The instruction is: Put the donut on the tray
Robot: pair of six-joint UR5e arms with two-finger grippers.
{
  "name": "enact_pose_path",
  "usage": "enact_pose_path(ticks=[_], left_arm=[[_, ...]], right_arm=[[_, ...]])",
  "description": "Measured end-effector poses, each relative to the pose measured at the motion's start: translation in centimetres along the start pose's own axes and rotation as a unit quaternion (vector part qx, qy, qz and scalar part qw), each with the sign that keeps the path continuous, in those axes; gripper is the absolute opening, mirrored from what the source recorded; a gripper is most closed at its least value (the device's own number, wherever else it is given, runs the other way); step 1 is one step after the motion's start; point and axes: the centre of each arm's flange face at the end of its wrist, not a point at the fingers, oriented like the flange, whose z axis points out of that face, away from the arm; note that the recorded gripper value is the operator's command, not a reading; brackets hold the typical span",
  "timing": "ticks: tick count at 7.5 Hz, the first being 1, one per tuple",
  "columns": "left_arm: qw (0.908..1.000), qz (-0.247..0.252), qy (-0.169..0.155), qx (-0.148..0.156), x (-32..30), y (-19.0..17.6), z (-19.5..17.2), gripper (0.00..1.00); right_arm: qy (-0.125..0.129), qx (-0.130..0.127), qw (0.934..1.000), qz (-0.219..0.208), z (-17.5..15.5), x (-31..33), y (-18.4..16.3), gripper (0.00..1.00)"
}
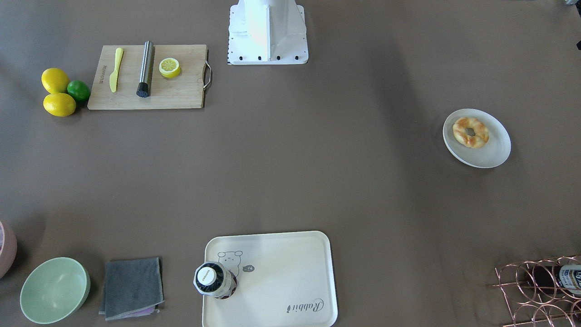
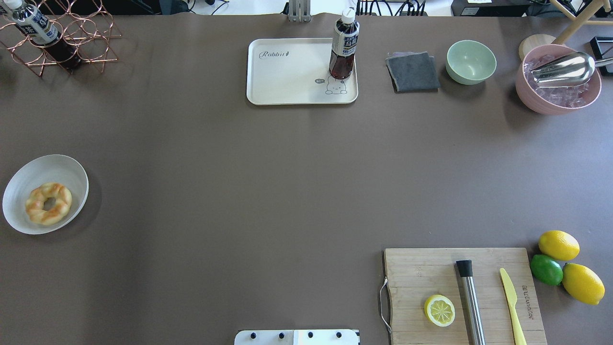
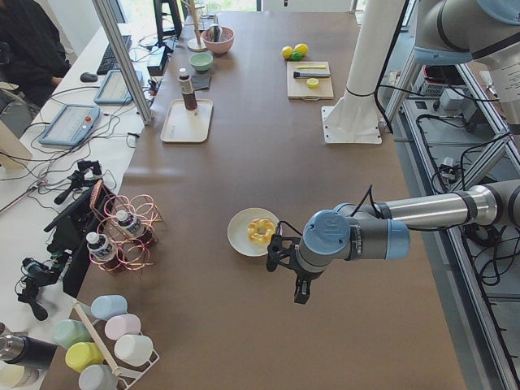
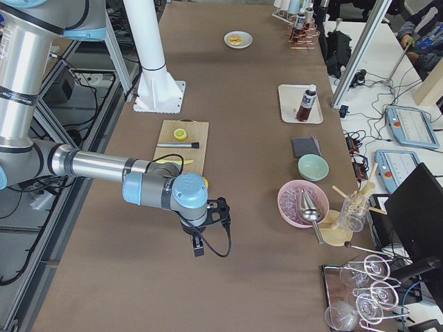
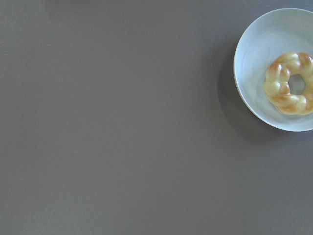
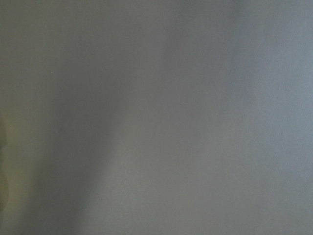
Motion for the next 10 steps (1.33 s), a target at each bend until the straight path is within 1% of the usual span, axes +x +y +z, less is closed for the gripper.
enact_pose_path(ticks=[4, 10], left_arm=[[1.0000, 0.004, -0.003, 0.003, -0.09, 0.52, 0.09, 0.97], [1.0000, -0.002, 0.000, 0.003, -0.21, 0.74, 0.25, 0.97]], right_arm=[[0.002, 0.005, 1.0000, -0.004, -0.19, -0.07, -0.31, 0.99], [0.002, 0.006, 1.0000, -0.004, -0.22, -0.05, -0.42, 0.99]])
